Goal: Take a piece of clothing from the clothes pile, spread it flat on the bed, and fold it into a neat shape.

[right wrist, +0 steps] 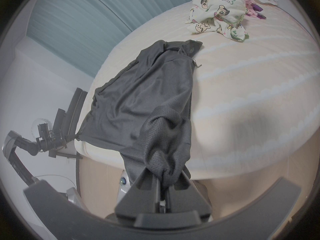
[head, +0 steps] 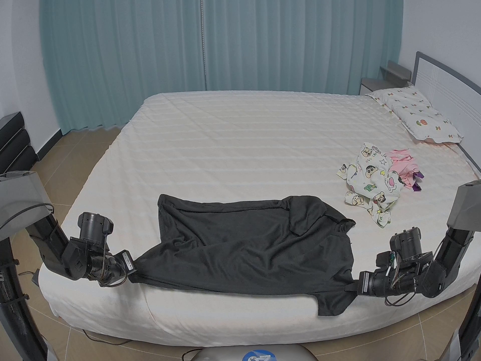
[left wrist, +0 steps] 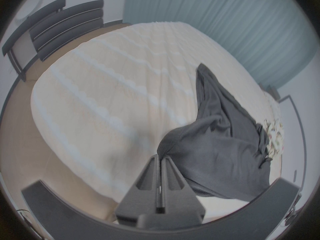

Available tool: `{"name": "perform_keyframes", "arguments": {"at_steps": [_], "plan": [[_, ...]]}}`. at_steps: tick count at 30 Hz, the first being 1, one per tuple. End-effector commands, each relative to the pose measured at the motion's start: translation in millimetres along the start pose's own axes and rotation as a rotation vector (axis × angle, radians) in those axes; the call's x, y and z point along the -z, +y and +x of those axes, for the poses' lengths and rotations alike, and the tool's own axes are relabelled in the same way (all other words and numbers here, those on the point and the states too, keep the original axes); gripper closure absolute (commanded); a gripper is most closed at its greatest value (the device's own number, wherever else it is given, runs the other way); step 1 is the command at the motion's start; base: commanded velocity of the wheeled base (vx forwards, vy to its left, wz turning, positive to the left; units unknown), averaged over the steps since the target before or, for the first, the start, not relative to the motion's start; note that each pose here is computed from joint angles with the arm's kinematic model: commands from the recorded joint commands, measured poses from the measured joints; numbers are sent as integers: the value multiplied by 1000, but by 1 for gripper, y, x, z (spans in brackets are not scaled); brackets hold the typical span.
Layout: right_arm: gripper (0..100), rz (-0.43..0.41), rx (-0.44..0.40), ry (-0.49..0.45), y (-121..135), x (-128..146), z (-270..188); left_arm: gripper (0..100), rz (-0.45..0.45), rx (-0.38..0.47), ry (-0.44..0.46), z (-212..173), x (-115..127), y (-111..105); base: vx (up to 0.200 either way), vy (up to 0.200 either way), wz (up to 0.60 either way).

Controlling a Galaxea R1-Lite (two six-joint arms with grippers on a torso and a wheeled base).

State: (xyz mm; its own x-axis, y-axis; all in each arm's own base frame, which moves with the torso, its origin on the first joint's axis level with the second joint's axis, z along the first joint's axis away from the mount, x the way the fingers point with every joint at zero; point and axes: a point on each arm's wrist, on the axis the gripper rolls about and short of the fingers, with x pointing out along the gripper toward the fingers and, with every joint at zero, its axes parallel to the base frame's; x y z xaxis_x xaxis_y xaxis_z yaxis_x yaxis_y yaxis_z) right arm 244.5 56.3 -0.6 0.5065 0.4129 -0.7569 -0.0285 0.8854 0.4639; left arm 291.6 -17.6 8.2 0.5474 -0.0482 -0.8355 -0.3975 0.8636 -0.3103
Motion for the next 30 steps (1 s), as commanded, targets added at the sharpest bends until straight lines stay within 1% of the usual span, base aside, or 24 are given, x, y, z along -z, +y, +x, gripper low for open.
{"name": "perform_keyframes", "arguments": {"at_steps": [1, 3, 7, 8, 11, 14, 15, 16, 18, 22, 23, 24, 26, 30], "plan": [[100, -22, 21, 35, -1, 6, -13, 100, 56, -32, 53, -8, 10, 0, 0, 0, 0], [100, -39, 44, 79, -6, 10, -13, 100, 88, -68, 99, -7, 17, 2, 0, 0, 0], [100, -60, 63, 107, -12, 12, -11, 100, 127, -97, 154, -8, 23, 5, 0, 0, 0], [0, -62, 65, 111, -14, 12, -9, 100, 130, -99, 158, -8, 23, 5, 0, 0, 0], [0, -57, 64, 122, -16, 11, -1, 100, 137, -97, 162, -6, 24, 3, 0, 0, 0], [0, -52, 52, 98, -15, 6, 0, 100, 138, -101, 171, -3, 25, 3, 0, 0, 0], [0, -46, 47, 67, -17, 0, 0, 100, 139, -104, 176, -2, 26, 3, 0, 0, 0], [0, -45, 46, 65, -18, -1, 0, 100, 141, -103, 177, -2, 26, 3, 0, 0, 0], [0, -30, 49, 23, -24, -12, 2, 100, 141, -105, 179, 0, 27, 3, 0, 0, 0], [0, 28, 57, -22, -33, -30, 11, 100, 139, -104, 176, 1, 26, 3, 0, 0, 0], [0, 28, 57, -22, -33, -30, 11, 100, 139, -104, 176, 1, 26, 3, 0, 0, 0], [0, 67, 51, -37, -35, -38, 19, 100, 136, -104, 174, 1, 25, 3, 0, 0, 0], [0, 101, 48, -35, -36, -43, 31, 100, 135, -103, 171, 1, 24, 3, 0, 0, 0], [0, 107, 42, -47, -38, -53, 47, 100, 129, -103, 168, 1, 23, 3, 0, 0, 0]]}}
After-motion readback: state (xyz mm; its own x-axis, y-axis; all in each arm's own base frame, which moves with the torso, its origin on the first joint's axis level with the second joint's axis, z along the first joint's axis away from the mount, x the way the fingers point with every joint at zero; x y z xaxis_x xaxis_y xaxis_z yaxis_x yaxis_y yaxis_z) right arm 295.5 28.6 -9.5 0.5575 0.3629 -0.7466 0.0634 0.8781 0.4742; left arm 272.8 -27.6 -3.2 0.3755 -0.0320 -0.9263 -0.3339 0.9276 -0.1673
